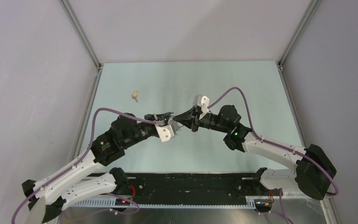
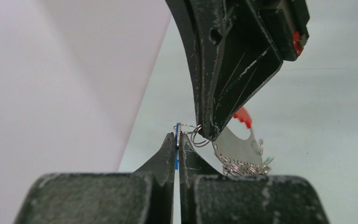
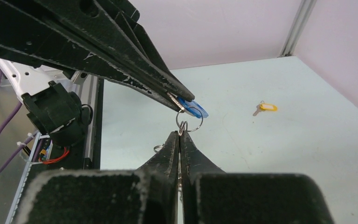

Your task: Remove the keys from the keyring

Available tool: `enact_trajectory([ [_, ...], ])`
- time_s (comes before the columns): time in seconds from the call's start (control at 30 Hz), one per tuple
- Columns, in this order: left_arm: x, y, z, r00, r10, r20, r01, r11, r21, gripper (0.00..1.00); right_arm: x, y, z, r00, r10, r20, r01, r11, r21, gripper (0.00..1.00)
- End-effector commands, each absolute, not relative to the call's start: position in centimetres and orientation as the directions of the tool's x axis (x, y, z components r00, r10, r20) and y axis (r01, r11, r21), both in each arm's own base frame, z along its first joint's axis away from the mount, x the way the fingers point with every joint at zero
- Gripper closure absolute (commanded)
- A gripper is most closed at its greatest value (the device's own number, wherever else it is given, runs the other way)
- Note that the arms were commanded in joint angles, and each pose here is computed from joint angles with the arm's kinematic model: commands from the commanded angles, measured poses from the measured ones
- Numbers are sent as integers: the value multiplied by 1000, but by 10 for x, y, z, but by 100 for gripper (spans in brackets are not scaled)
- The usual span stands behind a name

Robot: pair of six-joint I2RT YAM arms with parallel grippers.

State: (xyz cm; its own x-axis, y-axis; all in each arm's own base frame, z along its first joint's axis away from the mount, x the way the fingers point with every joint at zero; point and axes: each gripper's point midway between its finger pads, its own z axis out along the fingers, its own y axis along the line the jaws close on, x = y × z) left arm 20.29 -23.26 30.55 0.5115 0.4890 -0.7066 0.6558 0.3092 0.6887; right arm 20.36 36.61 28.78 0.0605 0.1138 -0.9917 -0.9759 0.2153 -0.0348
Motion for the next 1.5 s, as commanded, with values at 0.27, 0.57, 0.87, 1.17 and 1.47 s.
enact_trajectory([
  [0.27,217,-236,327,377,464,-802,699,425,575,100,180,346,336,243,201,-949,-958,200,-204,100],
  [0.57,202,-245,313,395,447,-803,756,339,560,100,193,332,359,277,388,-879,-932,330,-148,100],
  [0.87,186,-261,302,425,405,-810,810,229,539,100,195,337,362,243,477,-845,-946,309,-98,100],
  [1.17,188,-259,300,417,420,-806,806,239,541,100,216,323,369,204,541,-816,-922,387,26,100],
  [1.47,256,-229,289,142,540,-830,701,537,470,100,238,273,343,193,491,-850,-819,558,136,100],
])
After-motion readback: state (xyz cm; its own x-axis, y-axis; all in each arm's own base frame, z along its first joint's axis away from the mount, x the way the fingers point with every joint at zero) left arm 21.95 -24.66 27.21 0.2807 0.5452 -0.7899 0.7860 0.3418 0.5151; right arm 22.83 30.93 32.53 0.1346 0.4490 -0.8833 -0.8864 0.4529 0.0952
